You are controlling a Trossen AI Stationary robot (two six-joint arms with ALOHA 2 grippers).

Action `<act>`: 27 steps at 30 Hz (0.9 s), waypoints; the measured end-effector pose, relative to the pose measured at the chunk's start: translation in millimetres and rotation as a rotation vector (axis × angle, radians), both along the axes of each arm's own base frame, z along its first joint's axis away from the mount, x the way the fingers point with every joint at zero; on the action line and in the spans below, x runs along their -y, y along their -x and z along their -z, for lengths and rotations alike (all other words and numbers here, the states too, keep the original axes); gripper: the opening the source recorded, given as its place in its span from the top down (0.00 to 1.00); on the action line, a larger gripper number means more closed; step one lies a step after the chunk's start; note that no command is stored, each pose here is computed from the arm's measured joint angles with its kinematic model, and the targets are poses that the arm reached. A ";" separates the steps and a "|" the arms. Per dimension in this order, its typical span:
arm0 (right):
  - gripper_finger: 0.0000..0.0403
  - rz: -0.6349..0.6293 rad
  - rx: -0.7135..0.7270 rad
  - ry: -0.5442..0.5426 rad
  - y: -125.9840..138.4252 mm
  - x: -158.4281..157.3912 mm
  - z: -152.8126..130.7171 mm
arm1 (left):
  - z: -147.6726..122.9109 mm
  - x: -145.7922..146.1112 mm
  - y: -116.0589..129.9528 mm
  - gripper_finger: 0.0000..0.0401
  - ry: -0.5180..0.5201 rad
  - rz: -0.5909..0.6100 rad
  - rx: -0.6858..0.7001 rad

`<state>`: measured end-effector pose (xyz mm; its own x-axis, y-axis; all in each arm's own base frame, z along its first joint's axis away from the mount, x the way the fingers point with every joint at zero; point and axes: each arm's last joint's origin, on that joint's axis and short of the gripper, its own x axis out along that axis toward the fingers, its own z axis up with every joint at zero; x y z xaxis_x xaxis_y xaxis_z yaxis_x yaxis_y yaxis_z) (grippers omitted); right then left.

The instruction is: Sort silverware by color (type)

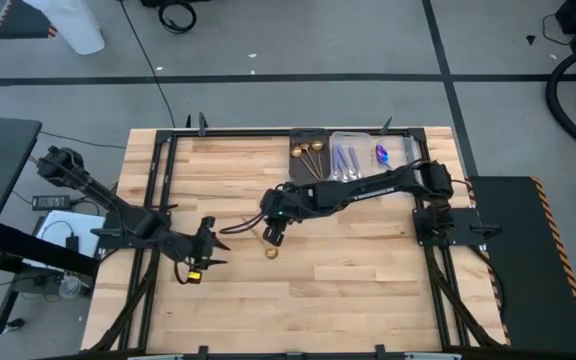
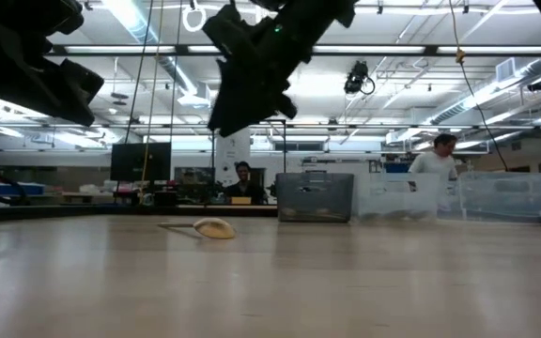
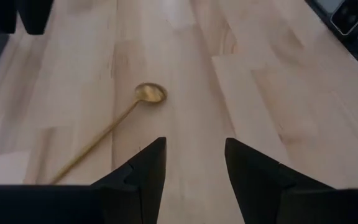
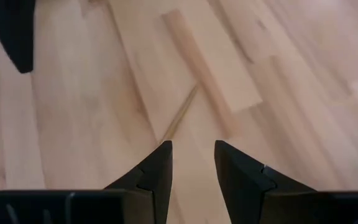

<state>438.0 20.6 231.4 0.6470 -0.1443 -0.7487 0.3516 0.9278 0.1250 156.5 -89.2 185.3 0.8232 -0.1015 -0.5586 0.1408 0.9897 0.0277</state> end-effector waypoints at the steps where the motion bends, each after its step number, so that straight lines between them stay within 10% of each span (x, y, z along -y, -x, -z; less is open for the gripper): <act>1: 0.68 -0.010 0.016 -0.013 -3.1 -0.6 2.4 | 0.4 0.1 0.2 0.57 0.013 -0.009 -0.005; 14: 0.68 -0.159 -0.045 -0.012 -18.0 -26.9 48.5 | 0.8 4.3 2.4 0.57 0.236 -0.107 -0.049; 27: 0.68 0.002 -0.049 -0.034 -18.3 -40.3 61.1 | 1.6 4.1 3.1 0.57 0.300 -0.153 -0.071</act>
